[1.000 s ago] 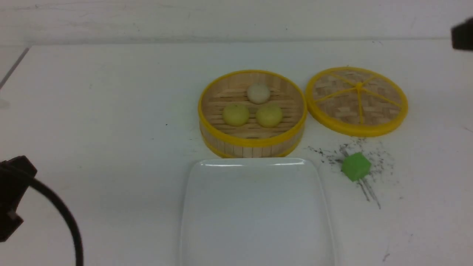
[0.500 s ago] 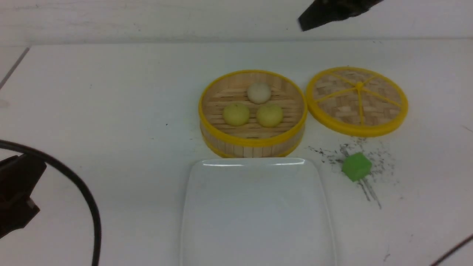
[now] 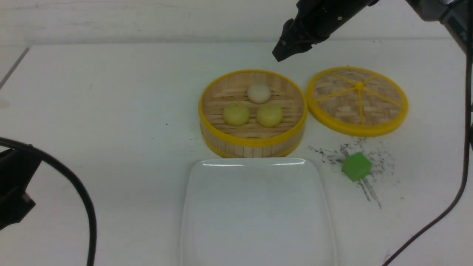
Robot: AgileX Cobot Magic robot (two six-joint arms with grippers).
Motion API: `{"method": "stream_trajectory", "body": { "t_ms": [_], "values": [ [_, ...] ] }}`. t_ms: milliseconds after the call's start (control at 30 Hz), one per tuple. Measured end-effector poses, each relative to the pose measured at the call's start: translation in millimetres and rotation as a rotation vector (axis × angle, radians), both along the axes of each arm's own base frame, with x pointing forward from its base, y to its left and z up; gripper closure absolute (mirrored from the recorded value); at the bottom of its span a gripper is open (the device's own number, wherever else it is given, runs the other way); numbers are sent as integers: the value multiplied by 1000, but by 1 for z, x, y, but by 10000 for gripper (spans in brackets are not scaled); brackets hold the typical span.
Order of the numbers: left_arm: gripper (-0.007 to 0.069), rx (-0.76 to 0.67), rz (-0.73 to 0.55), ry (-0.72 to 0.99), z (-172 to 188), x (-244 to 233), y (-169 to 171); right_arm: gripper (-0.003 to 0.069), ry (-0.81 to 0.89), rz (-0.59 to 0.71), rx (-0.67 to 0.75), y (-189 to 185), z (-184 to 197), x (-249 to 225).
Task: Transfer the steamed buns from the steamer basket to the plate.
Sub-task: Use the right arm to grab the steamed stuffed bun that is closest to it
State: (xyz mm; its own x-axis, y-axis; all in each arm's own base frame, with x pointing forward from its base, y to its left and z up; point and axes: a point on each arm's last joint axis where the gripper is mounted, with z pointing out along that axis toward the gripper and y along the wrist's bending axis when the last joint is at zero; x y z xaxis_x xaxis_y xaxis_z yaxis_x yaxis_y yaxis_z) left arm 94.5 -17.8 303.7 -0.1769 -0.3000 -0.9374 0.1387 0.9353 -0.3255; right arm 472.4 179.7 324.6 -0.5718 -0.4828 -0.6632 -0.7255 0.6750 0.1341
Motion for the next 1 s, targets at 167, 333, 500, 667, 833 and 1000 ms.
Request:
{"method": "stream_trajectory", "body": {
  "t_ms": [167,333,500,667,833,1000],
  "values": [
    [389,6,1,-4,0,0,0,419,19,-6,-31,-2,-8,1],
    [389,18,3,-8,0,0,0,419,84,-3,-55,-2,-28,1],
    [386,21,3,-9,0,0,1,384,126,39,-86,-2,-48,-1],
    [386,21,3,-9,0,0,1,317,145,60,-91,2,-62,2],
    [386,21,2,-6,0,0,0,272,160,79,-101,10,-73,2],
    [386,22,2,-2,0,0,0,268,143,128,-121,20,-78,-1]
  ]
}}
